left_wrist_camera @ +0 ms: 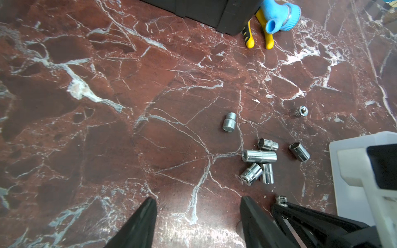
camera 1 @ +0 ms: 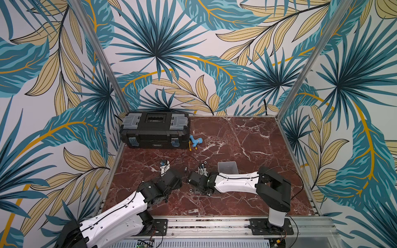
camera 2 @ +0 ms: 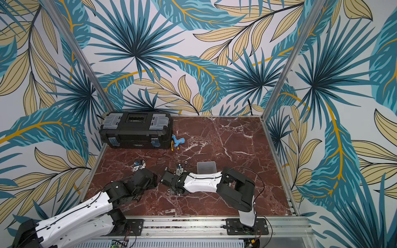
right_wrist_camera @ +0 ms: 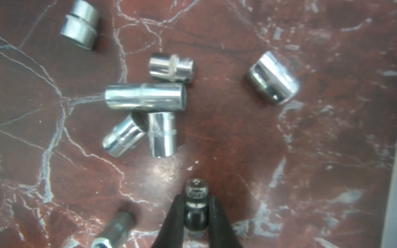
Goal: Put the socket on the desktop into the storage box
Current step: Pick up the socket head at the center of the board, then place the socket head in the storage box.
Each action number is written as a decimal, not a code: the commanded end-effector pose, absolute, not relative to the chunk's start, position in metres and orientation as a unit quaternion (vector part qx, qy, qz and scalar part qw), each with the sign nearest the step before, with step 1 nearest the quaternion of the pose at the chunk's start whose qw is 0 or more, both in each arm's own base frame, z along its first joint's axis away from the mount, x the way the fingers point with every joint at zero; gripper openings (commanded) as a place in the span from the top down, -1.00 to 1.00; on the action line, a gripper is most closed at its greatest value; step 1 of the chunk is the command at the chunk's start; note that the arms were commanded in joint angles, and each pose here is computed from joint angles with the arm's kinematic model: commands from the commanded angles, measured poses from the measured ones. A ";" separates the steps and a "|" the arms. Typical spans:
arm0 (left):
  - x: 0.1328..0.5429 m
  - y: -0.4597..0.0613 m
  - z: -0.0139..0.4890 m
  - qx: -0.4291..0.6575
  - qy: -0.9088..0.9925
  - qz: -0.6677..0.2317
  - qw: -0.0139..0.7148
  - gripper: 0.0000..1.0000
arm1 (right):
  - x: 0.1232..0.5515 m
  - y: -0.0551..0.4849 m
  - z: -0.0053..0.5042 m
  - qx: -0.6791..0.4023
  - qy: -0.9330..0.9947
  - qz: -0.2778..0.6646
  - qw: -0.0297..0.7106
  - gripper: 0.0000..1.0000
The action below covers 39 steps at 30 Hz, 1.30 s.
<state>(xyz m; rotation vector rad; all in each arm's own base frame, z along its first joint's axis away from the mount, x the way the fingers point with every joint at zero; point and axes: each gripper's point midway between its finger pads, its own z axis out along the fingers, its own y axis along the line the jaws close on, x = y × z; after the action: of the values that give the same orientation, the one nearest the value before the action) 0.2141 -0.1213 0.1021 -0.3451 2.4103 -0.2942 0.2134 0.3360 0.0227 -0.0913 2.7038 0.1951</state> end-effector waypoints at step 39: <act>0.183 -0.300 0.225 0.123 0.795 -0.520 0.287 -0.25 | 0.194 0.266 0.205 -0.127 0.850 0.321 0.397 1.00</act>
<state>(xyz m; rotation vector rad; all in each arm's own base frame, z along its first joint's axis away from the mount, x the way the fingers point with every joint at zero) 0.1925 -0.2923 0.2018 0.2702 2.2253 -1.2991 0.1990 0.2492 0.2068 -0.2483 2.1469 0.7198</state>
